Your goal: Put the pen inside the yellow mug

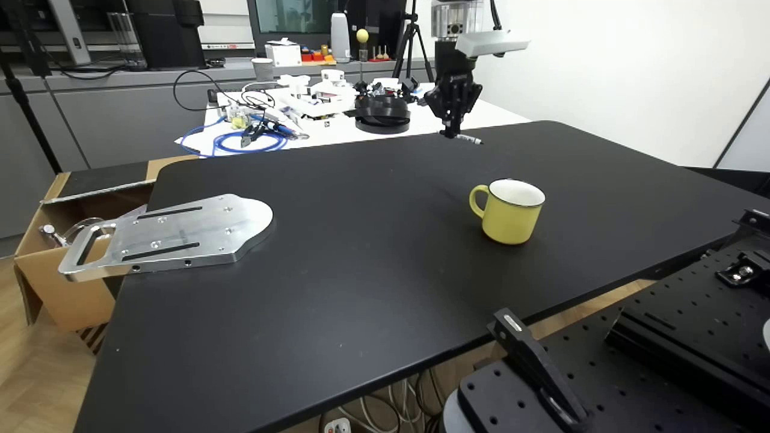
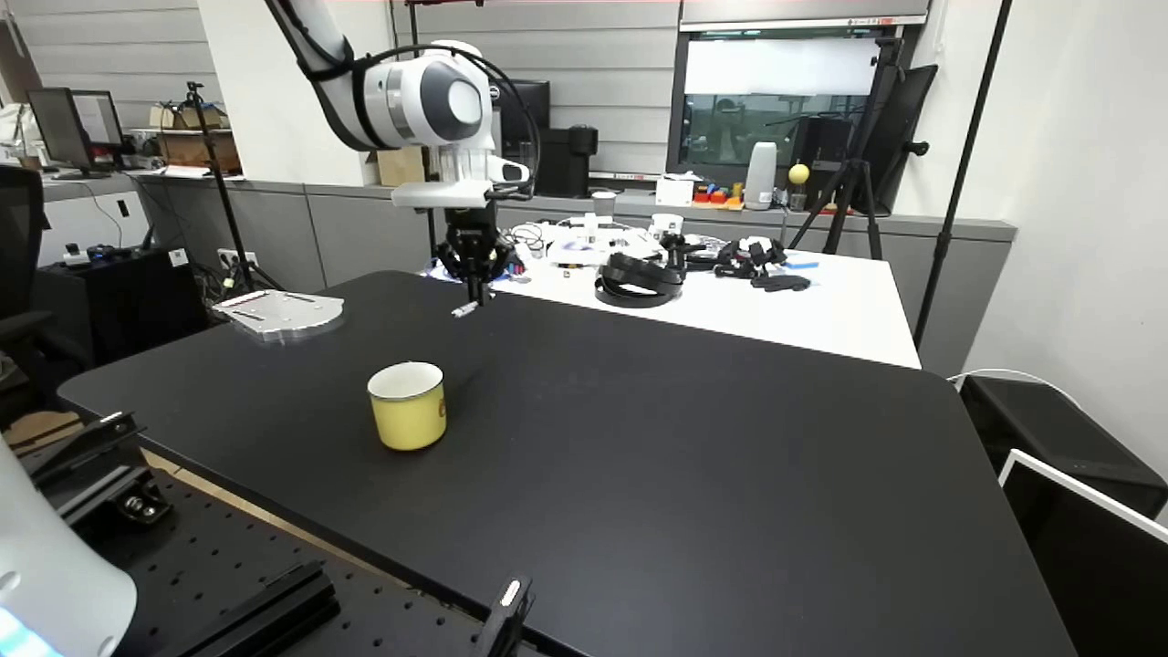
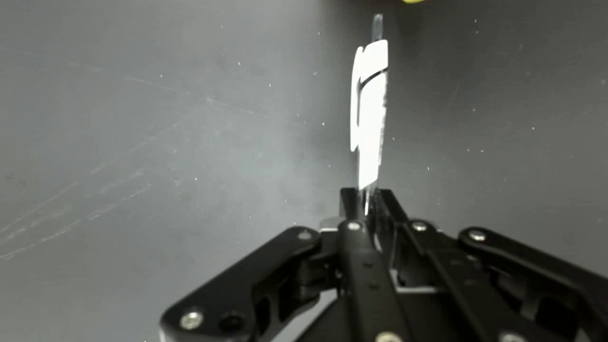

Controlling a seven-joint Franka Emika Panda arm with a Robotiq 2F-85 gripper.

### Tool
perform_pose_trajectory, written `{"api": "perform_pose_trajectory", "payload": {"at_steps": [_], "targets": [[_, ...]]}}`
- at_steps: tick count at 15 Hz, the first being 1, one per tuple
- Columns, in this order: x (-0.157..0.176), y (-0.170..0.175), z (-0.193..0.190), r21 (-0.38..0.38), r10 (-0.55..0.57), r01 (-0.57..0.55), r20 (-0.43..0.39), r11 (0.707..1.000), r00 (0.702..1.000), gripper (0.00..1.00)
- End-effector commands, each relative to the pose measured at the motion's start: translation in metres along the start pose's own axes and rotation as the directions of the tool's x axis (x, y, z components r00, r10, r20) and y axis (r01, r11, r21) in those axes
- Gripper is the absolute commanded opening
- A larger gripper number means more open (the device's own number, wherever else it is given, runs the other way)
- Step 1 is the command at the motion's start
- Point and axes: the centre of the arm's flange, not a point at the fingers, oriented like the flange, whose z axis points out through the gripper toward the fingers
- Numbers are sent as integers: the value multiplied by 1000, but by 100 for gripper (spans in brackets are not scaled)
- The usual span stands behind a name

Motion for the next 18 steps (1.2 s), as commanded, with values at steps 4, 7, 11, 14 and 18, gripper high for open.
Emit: {"api": "perform_pose_trajectory", "payload": {"at_steps": [4,7,11,14,18], "targets": [[11,28,-20,-6,33,-32,246,999,969,3],[9,37,-20,-23,23,-15,391,1000,920,3],[1,39,-15,-25,-4,23,580,999,815,3],[-5,37,-5,4,-45,59,697,998,716,3],[-16,30,14,23,-78,98,792,995,606,3]]}}
